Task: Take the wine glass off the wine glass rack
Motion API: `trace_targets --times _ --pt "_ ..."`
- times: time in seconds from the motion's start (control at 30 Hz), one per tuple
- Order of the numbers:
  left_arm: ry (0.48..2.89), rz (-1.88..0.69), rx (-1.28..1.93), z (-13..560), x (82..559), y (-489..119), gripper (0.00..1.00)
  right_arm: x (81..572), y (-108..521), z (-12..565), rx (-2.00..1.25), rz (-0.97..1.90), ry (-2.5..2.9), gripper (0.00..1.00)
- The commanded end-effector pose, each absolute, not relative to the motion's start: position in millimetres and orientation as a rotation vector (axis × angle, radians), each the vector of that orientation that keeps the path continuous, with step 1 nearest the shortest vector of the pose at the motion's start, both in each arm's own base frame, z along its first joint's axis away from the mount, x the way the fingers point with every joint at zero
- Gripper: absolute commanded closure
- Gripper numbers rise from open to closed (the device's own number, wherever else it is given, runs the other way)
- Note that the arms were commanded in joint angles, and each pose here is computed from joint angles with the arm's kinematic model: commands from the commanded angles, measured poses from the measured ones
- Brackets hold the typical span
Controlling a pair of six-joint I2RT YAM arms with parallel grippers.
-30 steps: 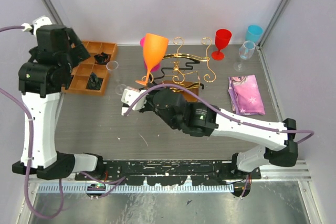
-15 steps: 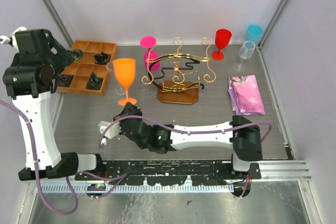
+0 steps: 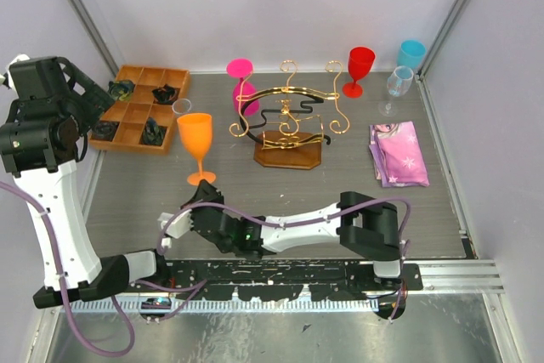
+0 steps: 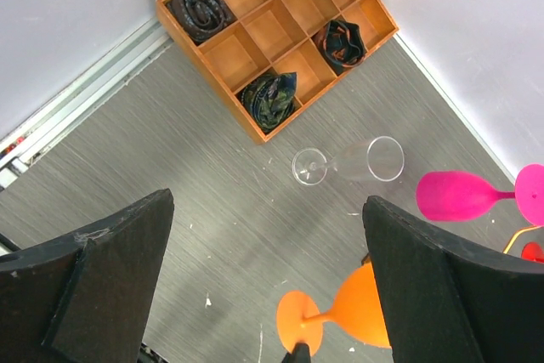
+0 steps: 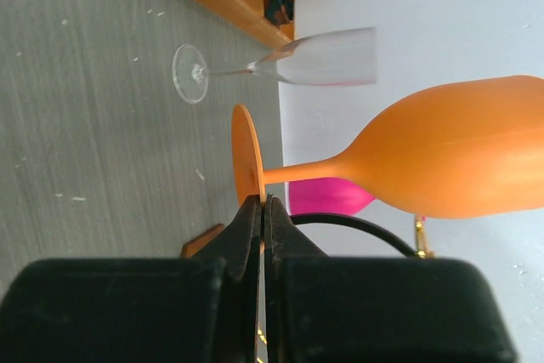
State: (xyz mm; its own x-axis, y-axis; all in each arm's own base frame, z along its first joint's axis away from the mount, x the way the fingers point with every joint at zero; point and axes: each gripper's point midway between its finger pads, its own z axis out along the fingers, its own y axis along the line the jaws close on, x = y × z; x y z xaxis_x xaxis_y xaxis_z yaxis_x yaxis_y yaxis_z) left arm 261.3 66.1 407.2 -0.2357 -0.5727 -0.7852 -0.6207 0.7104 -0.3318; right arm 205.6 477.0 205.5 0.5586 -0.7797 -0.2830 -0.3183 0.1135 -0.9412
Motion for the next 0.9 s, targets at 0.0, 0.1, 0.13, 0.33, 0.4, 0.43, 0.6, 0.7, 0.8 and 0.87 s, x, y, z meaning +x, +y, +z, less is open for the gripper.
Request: trace_targets --times 0.0,0.1,0.13,0.33,0.4,0.43,0.6,0.7,0.8,0.87 --pt "1.883 0.028 -0.925 410 259 64 0.01 206 479 200 -1.347 -0.406 0.986 0.99" --pt "1.892 0.025 -0.922 407 261 63 0.01 205 479 187 -1.301 -0.402 0.965 0.99" --pt "1.894 0.025 -0.922 407 261 63 0.01 205 479 180 -1.303 -0.413 0.958 0.99" --pt "1.894 0.015 -0.916 405 260 61 0.01 208 478 159 -1.212 -0.448 0.923 0.99" --pt "1.891 0.013 -0.913 406 260 61 0.01 209 479 148 -1.191 -0.467 0.910 0.99" --pt "1.891 0.011 -0.912 406 260 61 0.01 210 479 144 -1.182 -0.471 0.911 0.99" --pt "1.895 0.007 -0.905 405 260 60 0.01 215 482 118 -1.179 -0.492 0.932 1.00" --pt "1.894 0.005 -0.904 405 260 60 0.01 218 484 105 -1.201 -0.496 0.954 1.00" --pt "1.896 0.002 -0.902 404 261 59 0.01 225 483 99 -1.203 -0.497 0.981 0.99" --pt "1.894 -0.001 -0.901 404 261 59 0.01 231 483 95 -1.210 -0.507 0.996 0.99"
